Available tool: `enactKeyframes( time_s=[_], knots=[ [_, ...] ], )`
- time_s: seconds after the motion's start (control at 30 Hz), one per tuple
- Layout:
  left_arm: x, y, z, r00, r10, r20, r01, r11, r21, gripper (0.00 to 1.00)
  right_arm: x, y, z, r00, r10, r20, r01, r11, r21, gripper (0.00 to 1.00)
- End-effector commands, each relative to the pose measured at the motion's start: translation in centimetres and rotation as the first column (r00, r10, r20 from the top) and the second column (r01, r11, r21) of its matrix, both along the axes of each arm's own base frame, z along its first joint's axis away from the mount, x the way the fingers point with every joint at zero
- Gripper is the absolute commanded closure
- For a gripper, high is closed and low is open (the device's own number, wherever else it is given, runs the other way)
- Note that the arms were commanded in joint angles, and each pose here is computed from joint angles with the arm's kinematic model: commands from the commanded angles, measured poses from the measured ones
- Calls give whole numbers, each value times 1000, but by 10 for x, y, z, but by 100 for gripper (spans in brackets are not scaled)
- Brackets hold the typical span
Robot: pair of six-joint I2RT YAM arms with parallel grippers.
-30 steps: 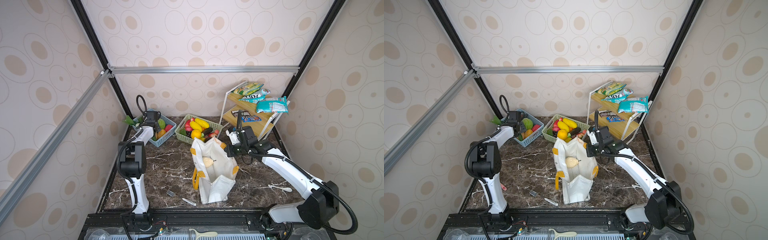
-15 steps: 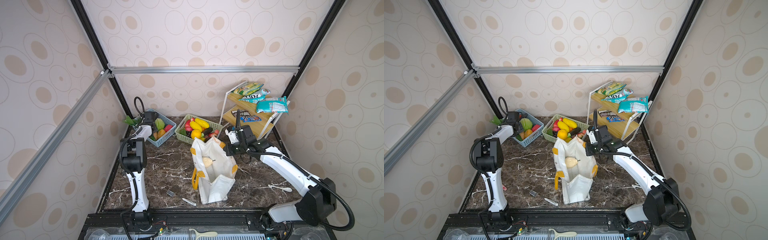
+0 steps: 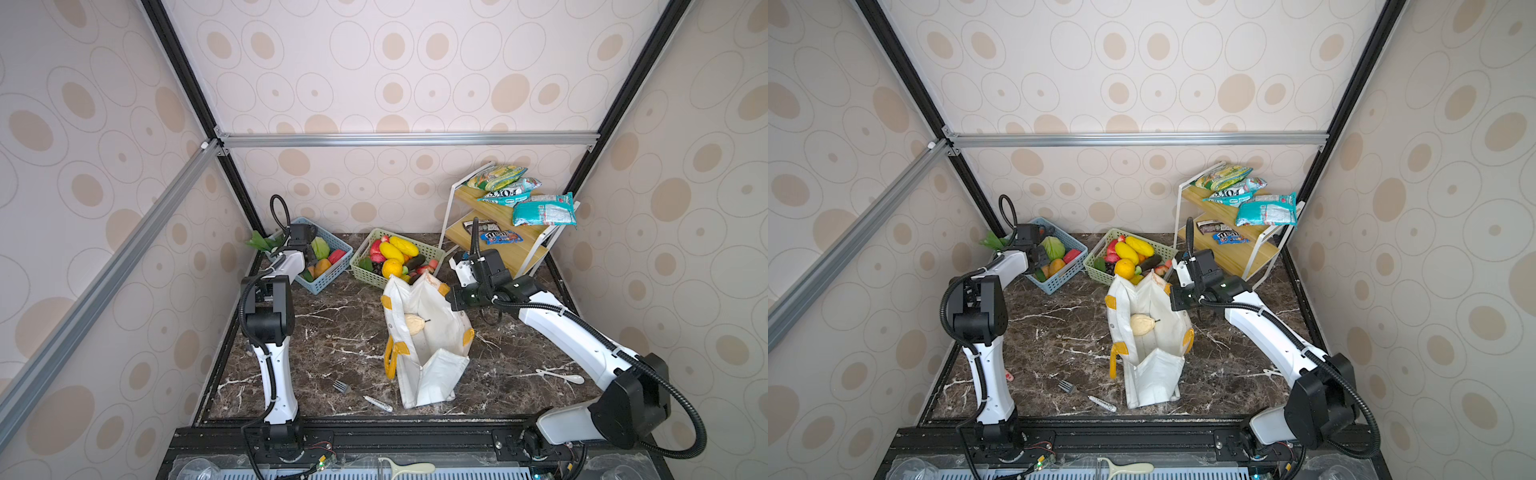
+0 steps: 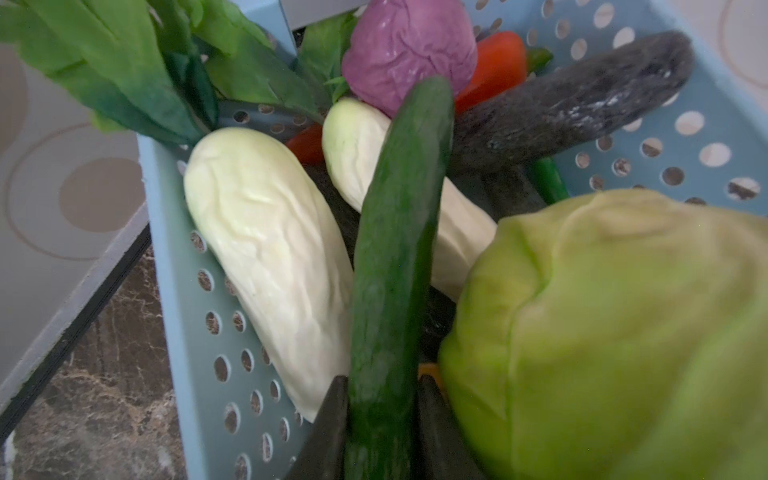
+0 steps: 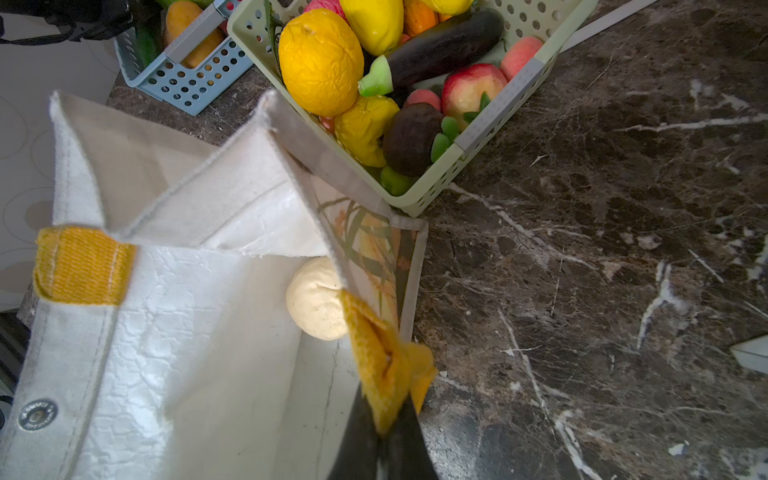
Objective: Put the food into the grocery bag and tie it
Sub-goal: 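Grasp the green cucumber in the blue basket with the left gripper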
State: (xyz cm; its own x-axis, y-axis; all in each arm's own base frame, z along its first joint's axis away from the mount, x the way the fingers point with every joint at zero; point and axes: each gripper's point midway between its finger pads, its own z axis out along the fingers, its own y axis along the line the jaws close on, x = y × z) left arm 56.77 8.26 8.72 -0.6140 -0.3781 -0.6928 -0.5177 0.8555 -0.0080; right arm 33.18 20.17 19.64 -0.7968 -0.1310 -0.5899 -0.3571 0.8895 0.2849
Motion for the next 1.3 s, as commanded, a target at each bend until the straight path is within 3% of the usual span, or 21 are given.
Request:
enactKeyframes(
  time_s=[0.0,0.8,1.27],
  knots=[
    [-4,0,-2,1000,-2,-14,2,1000,6,78,4,6,6,1000,0,12,0,1000,30,100],
    [-20,-11,82,990,-38,137,42,999,-30,80,1,8,6,1000,-9,11,8,998,65,100],
    [-37,-63,148,939,-148,310,209,963,-172,78,4,11,2,1000,-19,-1,19,996,82,100]
  ],
)
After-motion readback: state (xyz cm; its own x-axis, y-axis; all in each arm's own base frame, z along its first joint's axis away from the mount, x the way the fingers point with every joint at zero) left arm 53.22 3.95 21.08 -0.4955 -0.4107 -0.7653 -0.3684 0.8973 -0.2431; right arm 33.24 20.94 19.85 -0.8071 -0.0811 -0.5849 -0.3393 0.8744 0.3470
